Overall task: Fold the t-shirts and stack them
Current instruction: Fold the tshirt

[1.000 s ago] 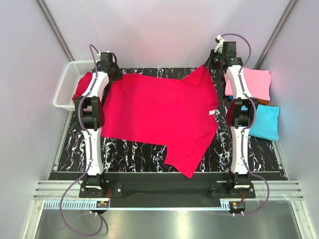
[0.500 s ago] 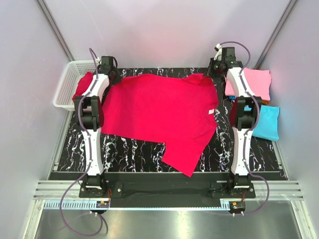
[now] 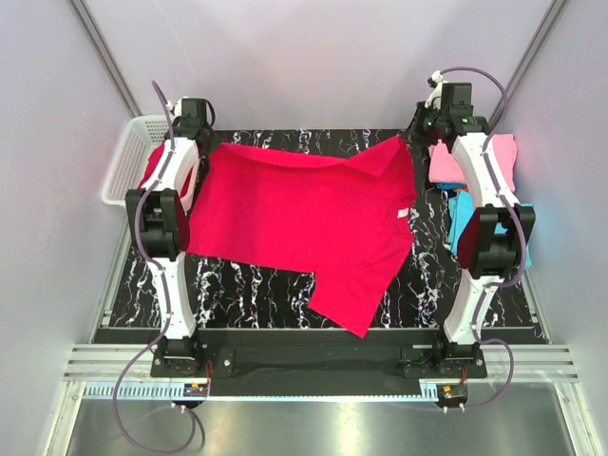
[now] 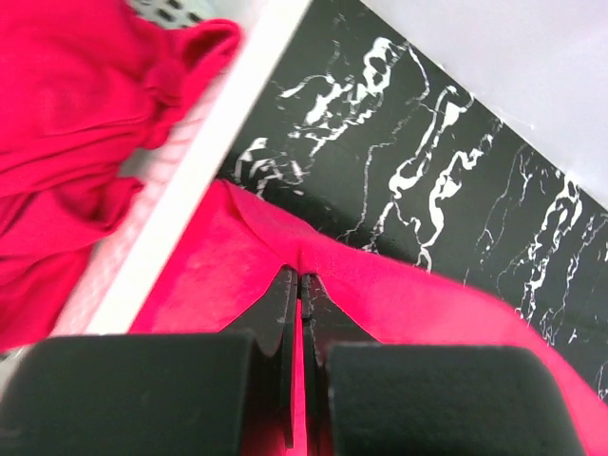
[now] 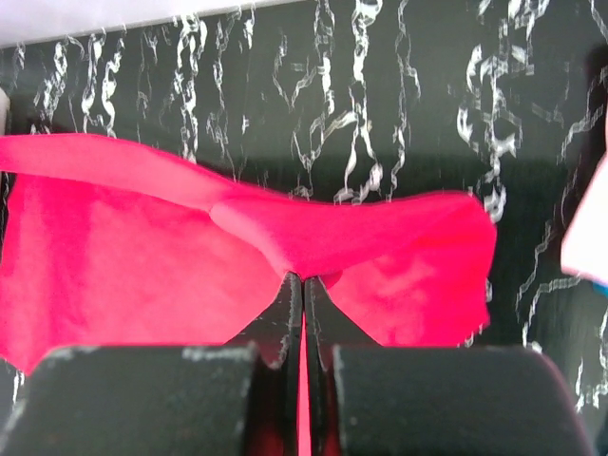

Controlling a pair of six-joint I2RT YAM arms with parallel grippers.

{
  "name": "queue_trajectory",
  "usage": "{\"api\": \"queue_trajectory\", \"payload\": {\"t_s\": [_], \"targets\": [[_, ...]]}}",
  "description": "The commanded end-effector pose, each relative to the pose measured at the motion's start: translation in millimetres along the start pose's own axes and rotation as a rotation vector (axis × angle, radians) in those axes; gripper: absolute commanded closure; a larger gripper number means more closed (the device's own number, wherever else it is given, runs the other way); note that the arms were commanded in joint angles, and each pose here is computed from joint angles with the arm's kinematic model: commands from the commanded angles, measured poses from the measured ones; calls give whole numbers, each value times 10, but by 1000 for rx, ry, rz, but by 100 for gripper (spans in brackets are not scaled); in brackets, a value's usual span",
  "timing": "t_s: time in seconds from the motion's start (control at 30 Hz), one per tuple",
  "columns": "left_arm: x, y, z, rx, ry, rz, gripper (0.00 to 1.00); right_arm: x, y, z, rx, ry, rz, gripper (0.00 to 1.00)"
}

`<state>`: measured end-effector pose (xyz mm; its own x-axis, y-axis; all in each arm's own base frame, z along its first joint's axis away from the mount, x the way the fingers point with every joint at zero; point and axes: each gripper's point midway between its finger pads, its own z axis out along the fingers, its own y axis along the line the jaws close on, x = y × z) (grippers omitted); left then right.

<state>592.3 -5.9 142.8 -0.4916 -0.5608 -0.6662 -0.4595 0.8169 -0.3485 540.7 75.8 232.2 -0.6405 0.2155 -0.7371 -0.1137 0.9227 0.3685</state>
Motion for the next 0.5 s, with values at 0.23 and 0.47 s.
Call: {"api": "queue_trajectory", "payload": {"t_s": [0.23, 0.47], "targets": [[-233, 391, -337, -182, -105, -69, 100, 388, 90, -404, 3, 24, 35, 100], [-103, 504, -296, -233, -68, -74, 100, 713, 163, -535, -16, 75, 63, 100]]}}
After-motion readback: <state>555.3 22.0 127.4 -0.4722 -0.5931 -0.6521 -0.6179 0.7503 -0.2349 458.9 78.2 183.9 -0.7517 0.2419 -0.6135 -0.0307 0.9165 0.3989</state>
